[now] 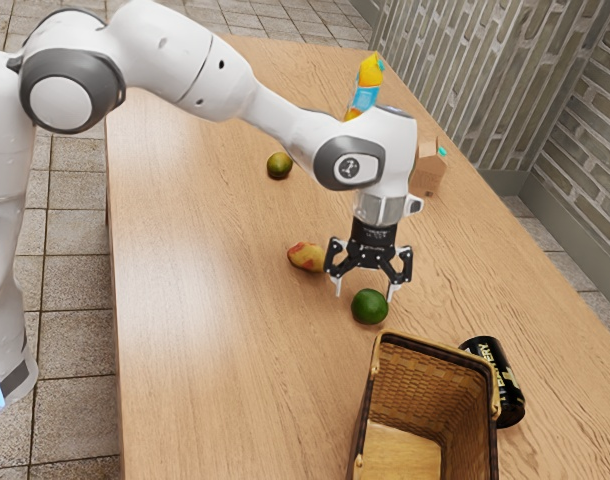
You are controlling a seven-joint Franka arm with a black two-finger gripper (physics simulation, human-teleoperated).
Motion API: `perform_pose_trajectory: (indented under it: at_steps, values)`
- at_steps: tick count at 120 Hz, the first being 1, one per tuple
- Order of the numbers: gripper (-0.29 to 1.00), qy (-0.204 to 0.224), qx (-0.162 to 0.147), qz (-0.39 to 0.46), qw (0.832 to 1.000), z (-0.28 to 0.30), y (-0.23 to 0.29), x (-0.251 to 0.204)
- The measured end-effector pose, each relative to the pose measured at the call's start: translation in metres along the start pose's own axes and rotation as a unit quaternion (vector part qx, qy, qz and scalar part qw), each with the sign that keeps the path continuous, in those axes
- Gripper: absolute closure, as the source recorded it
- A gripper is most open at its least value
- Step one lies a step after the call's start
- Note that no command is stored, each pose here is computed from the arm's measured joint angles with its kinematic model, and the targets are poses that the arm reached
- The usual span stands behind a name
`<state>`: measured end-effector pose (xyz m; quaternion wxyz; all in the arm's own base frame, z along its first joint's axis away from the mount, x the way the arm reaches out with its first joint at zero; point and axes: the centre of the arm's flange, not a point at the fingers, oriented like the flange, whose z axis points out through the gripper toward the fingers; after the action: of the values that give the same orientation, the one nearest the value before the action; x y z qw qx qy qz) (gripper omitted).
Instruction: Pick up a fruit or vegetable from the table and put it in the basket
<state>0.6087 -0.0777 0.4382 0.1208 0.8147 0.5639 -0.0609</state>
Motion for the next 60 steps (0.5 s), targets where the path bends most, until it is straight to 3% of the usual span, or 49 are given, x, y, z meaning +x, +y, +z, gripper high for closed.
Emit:
perform_pose_trajectory:
  at_steps: [60]
  values:
    - [0.01, -0.001, -0.001, 0.012, 1.0, 0.0096, 0.0038, 0.0023]
